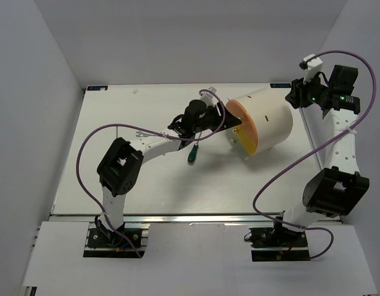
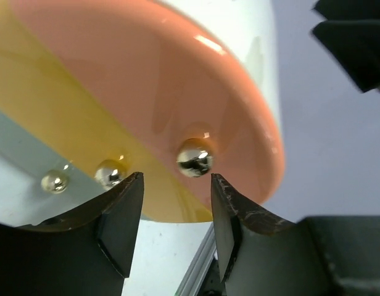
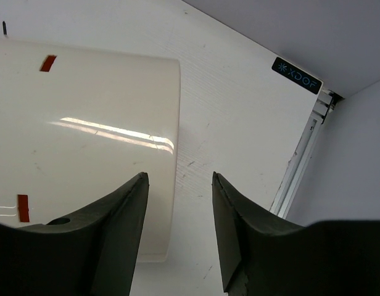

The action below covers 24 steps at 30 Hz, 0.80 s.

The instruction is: Sort the tools into containers

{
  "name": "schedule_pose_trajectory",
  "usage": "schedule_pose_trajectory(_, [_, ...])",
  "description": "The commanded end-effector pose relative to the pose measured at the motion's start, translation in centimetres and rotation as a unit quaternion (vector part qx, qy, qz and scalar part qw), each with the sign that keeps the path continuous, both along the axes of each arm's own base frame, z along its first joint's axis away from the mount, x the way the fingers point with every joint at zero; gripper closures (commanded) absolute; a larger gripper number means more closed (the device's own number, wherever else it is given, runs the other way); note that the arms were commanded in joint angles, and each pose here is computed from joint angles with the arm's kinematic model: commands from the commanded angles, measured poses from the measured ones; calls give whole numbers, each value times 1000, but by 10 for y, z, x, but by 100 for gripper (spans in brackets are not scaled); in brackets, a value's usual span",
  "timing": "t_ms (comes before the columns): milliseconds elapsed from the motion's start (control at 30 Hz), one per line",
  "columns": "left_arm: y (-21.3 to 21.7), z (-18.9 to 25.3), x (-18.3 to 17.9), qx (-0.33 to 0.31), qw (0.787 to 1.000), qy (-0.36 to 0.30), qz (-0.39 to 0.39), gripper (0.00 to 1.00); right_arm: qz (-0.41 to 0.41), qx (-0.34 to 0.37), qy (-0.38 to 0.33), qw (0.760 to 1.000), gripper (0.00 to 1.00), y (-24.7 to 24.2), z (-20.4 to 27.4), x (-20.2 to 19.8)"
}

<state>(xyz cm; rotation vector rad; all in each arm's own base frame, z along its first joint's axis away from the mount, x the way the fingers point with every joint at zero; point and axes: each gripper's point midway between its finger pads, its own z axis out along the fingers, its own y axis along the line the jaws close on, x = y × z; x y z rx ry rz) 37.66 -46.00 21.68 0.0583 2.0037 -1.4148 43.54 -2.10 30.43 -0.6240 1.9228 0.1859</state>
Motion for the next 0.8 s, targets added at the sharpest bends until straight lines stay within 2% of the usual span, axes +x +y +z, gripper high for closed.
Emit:
schedule_pose_trajectory(0, [-6,45,-1,-51,998,-35,-10,44,13,1,-9,1000,49,4,6,-7])
schedule_pose_trajectory(133, [-6,47,-3,-61,997,-37,-14,48,14,3,1,1000,48,4,-2,-8])
schedule_pose_trajectory(300, [-10,44,1,-66,997,-32,-11,44,14,4,7,1000,48,4,-7,-7])
schedule_pose_trajectory(533, [-19,36,11,-70,997,-24,-10,46,13,3,10,1000,48,3,-11,-7])
schedule_pose_trajectory(767, [-19,34,11,-75,997,-20,-11,64,15,5,11,1000,49,5,-12,-9])
